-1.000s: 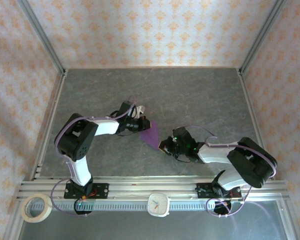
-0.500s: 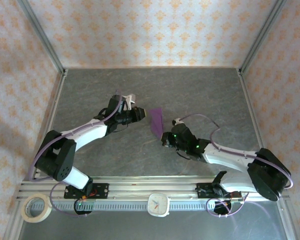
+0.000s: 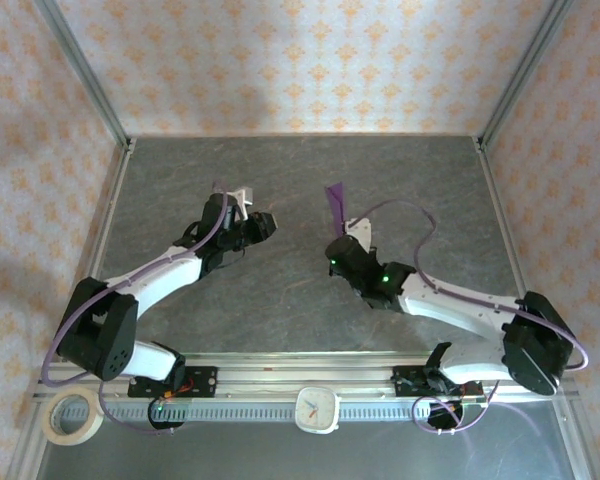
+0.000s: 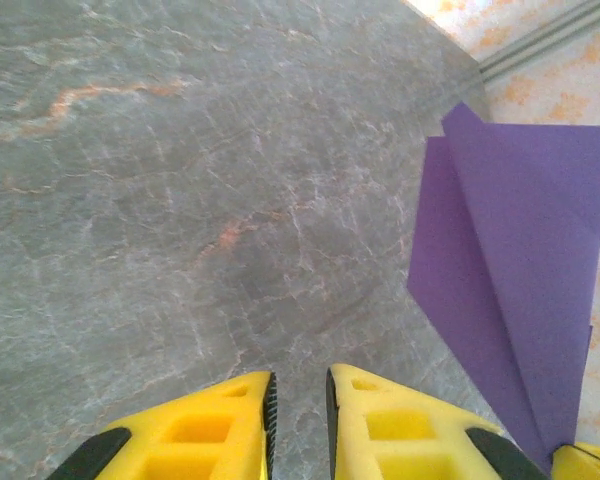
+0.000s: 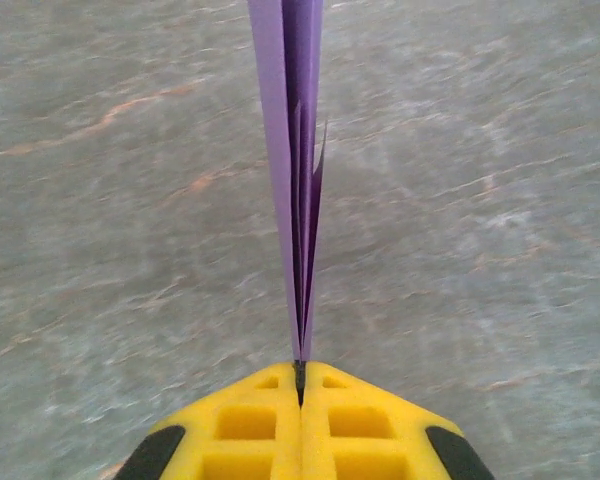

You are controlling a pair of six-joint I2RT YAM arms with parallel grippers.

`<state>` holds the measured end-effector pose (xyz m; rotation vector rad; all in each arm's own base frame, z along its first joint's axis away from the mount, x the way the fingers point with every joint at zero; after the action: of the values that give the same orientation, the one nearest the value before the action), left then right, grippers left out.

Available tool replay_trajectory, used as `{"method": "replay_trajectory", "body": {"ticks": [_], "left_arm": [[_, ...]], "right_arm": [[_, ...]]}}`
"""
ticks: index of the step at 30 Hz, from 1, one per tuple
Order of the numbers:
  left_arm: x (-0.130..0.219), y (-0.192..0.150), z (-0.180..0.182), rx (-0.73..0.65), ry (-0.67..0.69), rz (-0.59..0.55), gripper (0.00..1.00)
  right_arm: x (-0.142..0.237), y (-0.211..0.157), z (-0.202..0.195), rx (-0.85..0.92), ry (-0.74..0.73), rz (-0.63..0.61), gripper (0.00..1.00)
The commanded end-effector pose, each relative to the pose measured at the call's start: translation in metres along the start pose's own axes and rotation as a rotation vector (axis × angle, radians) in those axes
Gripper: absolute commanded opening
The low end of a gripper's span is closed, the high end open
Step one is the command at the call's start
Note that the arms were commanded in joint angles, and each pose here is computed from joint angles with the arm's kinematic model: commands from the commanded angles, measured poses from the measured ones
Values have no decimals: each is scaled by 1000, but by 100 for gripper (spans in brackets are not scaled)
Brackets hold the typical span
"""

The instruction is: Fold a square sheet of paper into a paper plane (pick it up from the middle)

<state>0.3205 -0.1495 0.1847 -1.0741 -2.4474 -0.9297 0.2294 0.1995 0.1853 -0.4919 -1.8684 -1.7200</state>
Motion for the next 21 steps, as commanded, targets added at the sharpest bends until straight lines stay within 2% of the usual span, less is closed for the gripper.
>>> {"method": "replay_trajectory", "body": {"ticks": [1, 7, 10, 13, 17, 20, 21], "left_arm": [[12, 8, 13, 59, 50, -72, 23], [23, 14, 28, 103, 88, -112, 25], [29, 14, 33, 113, 95, -122, 25], [34, 13, 38, 120, 106, -133, 26], [39, 12, 44, 126, 112, -138, 27], [41, 10, 44, 126, 111, -133, 27], [42, 9, 45, 130, 108, -135, 27]], "right_arm": [[-1, -11, -16, 149, -230, 79, 0], [-11, -34, 12, 400, -332, 177, 0], [-16, -48, 30, 478, -307, 210, 1], [-20, -60, 48, 505, -228, 240, 6], [-22, -63, 67, 459, -86, 255, 16], [-16, -57, 79, 426, 37, 246, 32], [-13, -53, 81, 404, 68, 231, 41]]}}
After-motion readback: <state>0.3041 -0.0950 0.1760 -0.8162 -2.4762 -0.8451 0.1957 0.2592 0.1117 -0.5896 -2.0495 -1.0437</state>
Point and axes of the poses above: each hand's point on the last joint's axis, 136 mm out from that joint toward the fingers, its own x axis back along the fingers, its own z axis along the line the jaws close on, y = z × x, the point moved 7 cm from there along x, back along the fingers, and after that the axes turned 8 degrees about x, right-handed, at the moved point
